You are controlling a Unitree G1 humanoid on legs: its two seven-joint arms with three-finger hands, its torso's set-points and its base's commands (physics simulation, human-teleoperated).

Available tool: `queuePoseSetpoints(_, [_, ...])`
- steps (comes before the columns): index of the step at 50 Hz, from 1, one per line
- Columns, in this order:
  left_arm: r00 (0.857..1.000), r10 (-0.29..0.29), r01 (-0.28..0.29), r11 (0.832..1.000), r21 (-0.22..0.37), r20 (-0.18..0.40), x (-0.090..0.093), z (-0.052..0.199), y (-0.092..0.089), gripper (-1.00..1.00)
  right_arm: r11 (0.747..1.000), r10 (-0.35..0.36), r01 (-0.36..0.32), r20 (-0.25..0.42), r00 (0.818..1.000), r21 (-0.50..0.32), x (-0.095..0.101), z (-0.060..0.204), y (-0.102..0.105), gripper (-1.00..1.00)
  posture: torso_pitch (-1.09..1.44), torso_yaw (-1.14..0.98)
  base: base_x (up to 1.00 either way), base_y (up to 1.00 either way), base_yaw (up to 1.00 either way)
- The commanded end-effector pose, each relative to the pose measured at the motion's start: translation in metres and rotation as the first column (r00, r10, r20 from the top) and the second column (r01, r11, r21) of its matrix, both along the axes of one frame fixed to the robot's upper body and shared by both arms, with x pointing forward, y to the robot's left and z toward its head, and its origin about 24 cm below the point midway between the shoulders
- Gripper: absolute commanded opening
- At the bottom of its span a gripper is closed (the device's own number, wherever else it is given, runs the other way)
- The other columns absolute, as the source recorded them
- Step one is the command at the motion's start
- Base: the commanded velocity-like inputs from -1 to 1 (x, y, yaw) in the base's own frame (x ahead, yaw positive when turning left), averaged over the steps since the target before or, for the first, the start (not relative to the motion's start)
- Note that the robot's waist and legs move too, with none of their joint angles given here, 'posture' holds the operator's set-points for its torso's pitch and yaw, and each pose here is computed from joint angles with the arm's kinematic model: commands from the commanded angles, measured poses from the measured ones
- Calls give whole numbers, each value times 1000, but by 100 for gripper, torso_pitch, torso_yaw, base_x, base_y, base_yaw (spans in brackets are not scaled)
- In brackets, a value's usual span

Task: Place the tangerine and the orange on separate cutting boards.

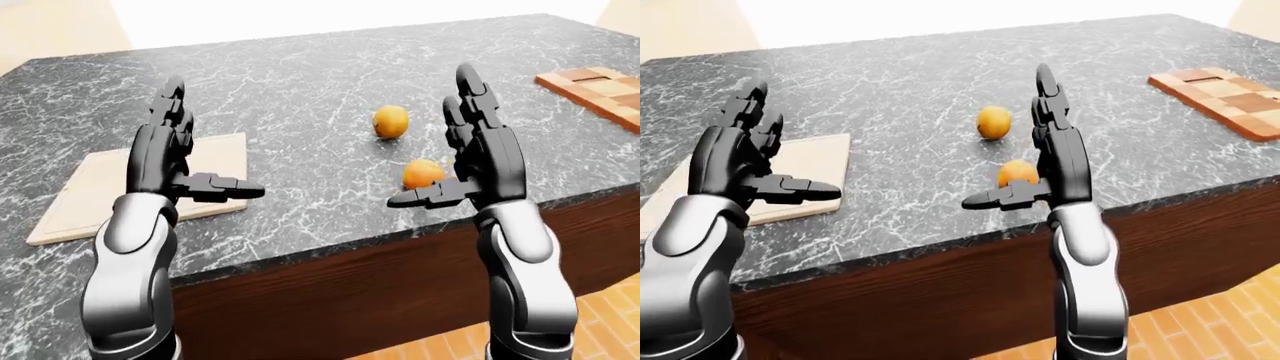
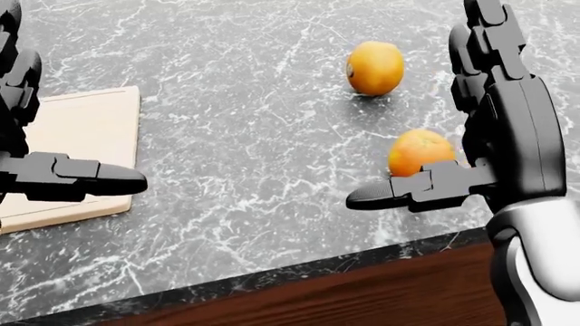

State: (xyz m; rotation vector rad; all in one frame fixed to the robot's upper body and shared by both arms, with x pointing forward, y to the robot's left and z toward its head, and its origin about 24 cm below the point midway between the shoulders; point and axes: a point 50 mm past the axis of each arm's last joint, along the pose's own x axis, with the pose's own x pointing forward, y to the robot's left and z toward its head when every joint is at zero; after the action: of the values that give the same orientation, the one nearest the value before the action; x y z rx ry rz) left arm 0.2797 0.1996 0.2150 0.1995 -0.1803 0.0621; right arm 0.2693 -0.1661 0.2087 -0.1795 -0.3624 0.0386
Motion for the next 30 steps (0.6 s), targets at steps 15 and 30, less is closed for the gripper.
queuePoseSetpoints(15, [995,8,-10,1000,22,102,-6,19,1,100,990,-119,120,10,993,-76,3,7,-13,100,0,0,0,0,0])
queuePoseSetpoints(30, [995,13,-15,1000,21,103,-7,20,3,100,974,-197,191,-42,980,-122,5,-6,-25,100,0,0,0,0,0])
